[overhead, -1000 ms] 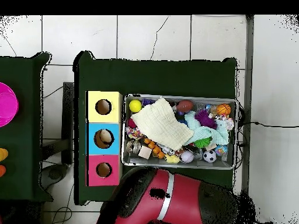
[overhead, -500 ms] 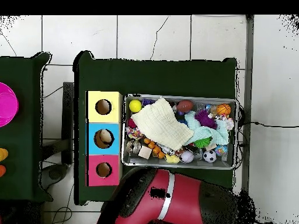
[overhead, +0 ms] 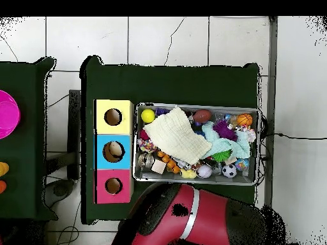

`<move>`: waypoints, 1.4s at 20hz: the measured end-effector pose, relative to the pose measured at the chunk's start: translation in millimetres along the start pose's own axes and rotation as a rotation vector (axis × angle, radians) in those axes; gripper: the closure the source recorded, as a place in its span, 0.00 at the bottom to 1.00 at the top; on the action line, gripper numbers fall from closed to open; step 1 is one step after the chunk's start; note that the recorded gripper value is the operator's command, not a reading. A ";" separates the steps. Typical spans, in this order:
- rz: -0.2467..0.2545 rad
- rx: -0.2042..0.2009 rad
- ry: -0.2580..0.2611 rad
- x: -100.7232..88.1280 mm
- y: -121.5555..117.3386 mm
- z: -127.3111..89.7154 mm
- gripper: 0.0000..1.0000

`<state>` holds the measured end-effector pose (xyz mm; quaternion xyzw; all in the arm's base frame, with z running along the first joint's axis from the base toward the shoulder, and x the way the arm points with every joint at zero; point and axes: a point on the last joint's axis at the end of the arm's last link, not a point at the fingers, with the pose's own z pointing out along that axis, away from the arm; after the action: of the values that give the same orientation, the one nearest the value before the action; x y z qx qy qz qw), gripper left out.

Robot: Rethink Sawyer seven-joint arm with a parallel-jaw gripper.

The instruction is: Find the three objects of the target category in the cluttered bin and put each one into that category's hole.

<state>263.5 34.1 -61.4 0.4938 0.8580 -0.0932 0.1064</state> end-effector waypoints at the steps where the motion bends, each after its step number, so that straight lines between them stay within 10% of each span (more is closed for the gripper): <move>1: 0.001 0.000 0.001 0.0 0.1 0.0 0.00; 28: 0.079 0.098 0.155 -5.7 4.3 -5.1 0.00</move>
<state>269.6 32.9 -55.2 0.5375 0.8380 -0.0924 0.0191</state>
